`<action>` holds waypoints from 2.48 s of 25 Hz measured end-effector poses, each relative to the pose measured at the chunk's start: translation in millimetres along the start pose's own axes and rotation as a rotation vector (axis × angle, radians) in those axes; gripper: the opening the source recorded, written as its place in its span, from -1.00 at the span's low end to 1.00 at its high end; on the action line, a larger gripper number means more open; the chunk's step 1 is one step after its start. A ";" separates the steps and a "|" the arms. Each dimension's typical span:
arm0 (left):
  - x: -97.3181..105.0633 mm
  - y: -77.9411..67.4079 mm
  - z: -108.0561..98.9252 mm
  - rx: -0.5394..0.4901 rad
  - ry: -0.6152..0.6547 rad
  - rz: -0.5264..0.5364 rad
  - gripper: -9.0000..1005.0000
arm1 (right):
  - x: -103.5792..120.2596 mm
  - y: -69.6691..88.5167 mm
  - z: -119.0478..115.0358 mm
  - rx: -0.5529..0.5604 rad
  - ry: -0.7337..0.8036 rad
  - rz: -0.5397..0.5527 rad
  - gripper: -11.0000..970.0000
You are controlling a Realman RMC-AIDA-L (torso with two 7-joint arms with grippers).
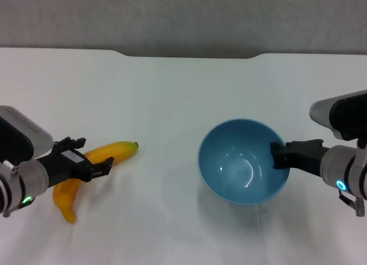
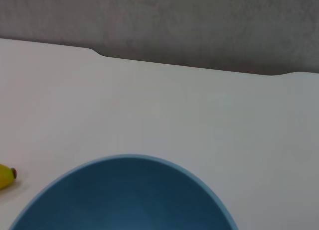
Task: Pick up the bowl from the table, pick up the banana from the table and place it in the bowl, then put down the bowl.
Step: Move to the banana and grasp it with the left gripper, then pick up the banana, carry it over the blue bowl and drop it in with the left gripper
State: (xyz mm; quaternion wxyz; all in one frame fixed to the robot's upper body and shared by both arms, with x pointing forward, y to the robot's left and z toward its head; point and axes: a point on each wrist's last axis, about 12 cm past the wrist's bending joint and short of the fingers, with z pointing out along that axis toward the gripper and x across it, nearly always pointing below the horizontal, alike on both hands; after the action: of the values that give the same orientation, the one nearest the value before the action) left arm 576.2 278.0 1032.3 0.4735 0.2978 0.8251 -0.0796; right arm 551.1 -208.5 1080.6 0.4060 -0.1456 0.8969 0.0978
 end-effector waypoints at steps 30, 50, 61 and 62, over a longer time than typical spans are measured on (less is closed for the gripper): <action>12.2 2.5 5.4 -0.040 0.081 0.014 0.65 | 1.6 2.1 0.0 -0.005 0.002 -0.007 -0.91; -17.5 7.8 -27.4 -0.035 -0.112 -0.144 0.03 | 7.2 -2.5 0.7 0.008 0.006 0.006 -0.91; -63.2 0.4 -60.7 0.252 -0.378 -0.381 0.05 | 1.7 2.1 8.1 -0.009 -0.014 -0.004 -0.91; -63.6 -0.8 -60.8 0.276 -0.392 -0.402 0.05 | -2.2 6.1 9.8 -0.022 -0.023 -0.009 -0.91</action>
State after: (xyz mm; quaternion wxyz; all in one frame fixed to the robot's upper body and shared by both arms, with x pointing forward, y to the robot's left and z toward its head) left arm 555.0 276.0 1117.6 0.5535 0.1692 0.7419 -0.3385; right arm 557.3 -199.5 1076.3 0.4152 -0.1533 0.8903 0.1076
